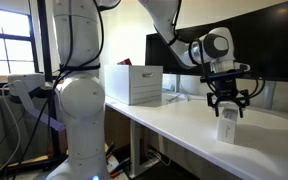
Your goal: Remove the boxes from the storage box
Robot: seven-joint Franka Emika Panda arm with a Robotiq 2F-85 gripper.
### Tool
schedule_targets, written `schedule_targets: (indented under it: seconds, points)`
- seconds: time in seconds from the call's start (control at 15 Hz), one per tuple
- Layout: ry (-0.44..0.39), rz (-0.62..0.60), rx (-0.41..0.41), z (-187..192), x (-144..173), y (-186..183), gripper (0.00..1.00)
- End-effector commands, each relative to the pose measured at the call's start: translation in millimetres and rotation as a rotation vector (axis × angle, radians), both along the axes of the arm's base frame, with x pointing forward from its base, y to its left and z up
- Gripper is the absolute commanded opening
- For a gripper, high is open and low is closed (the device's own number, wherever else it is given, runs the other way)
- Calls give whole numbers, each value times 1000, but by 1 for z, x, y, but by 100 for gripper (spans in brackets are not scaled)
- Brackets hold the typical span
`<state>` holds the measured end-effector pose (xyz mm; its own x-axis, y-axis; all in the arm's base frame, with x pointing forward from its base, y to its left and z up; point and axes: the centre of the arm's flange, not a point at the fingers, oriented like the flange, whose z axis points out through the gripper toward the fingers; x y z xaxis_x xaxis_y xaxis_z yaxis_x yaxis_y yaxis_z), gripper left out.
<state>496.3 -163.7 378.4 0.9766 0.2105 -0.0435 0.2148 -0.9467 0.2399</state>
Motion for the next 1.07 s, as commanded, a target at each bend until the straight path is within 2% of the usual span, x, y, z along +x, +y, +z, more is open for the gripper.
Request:
schedule_targets:
  seconds: [0.0, 0.6, 1.0]
  points:
    - [-23, 30, 7, 8, 9, 9, 100]
    - [-68, 87, -28, 58, 8, 45, 100]
    - [-32, 125, -22, 98, -11, 83, 100]
